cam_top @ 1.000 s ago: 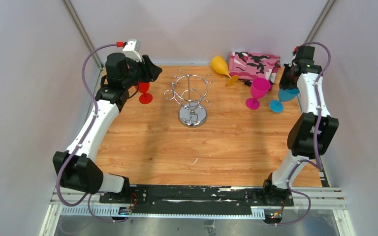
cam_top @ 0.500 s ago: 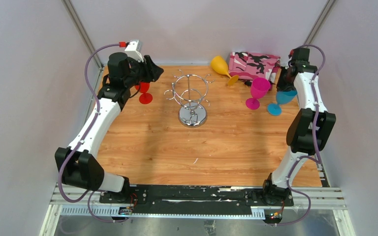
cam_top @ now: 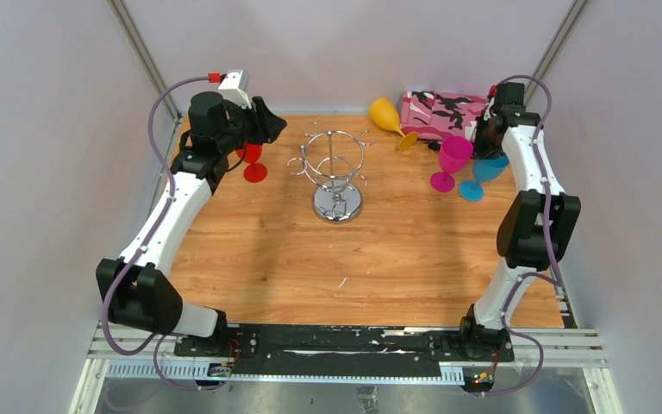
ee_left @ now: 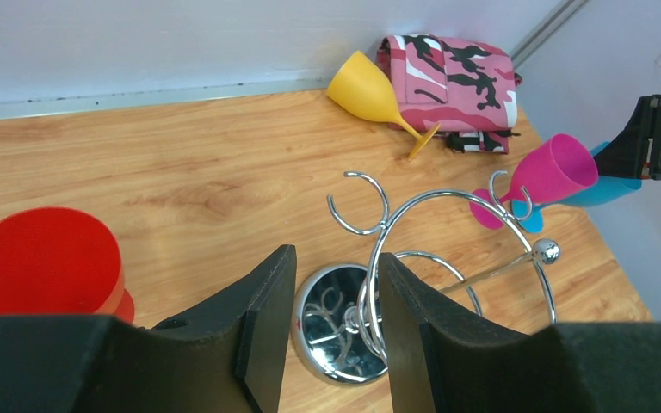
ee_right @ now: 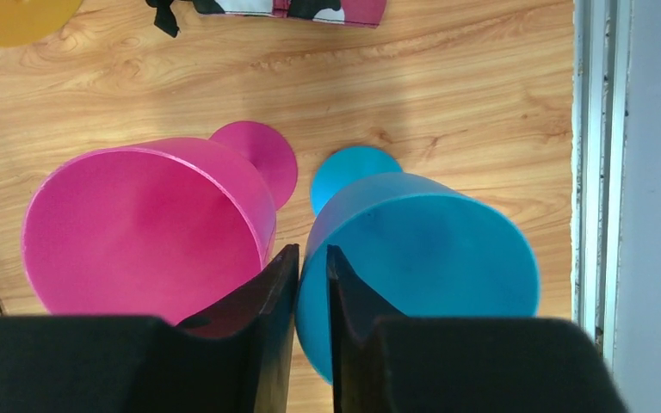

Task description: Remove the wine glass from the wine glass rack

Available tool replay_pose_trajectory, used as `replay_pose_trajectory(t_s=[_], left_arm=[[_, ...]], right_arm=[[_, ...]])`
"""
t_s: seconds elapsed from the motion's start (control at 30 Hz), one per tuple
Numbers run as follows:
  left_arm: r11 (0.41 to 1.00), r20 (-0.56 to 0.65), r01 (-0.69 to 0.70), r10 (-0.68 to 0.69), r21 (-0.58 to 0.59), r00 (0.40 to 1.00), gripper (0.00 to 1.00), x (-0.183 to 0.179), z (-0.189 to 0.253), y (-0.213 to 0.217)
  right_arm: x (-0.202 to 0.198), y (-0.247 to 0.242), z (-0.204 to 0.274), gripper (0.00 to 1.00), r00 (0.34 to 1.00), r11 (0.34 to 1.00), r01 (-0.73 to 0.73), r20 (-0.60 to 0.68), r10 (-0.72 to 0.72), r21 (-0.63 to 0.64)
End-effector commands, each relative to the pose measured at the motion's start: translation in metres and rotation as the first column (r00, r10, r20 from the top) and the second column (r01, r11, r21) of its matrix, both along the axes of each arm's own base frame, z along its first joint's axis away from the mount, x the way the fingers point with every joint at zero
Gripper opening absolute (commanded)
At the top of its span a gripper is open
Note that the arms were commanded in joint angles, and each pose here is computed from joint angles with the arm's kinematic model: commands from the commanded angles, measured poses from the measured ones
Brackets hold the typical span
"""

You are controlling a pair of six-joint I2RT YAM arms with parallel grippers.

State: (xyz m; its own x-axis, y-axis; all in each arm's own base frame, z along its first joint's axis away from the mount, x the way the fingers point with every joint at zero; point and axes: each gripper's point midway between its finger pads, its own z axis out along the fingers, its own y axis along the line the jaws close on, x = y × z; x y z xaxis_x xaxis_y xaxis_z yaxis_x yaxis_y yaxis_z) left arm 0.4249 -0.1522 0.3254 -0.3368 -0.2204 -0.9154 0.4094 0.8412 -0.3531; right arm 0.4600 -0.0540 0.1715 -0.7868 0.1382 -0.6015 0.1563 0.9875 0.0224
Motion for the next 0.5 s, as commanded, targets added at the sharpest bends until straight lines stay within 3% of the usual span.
replay_pose_trajectory(t_s=[0.0, 0.17, 0.47], left_arm=[[1.000, 0.013, 0.000, 0.000, 0.013, 1.000, 0.45, -0.001, 0.001, 0.000], [1.000, 0.009, -0.007, 0.006, 0.023, 1.000, 0.45, -0.001, -0.001, 0.002], [1.000, 0.008, -0.005, 0.005, 0.021, 1.000, 0.45, -0.001, -0.001, 0.001]], right_arm=[[-0.010, -0.003, -0.005, 0.26, 0.999, 0.999, 0.009, -0.040, -0.011, -0.048], [-0.011, -0.003, -0.001, 0.40, 0.999, 0.999, 0.012, -0.035, -0.014, -0.052], [-0.007, 0.009, 0.037, 0.43, 0.998, 0.999, -0.006, 0.063, 0.008, -0.038]])
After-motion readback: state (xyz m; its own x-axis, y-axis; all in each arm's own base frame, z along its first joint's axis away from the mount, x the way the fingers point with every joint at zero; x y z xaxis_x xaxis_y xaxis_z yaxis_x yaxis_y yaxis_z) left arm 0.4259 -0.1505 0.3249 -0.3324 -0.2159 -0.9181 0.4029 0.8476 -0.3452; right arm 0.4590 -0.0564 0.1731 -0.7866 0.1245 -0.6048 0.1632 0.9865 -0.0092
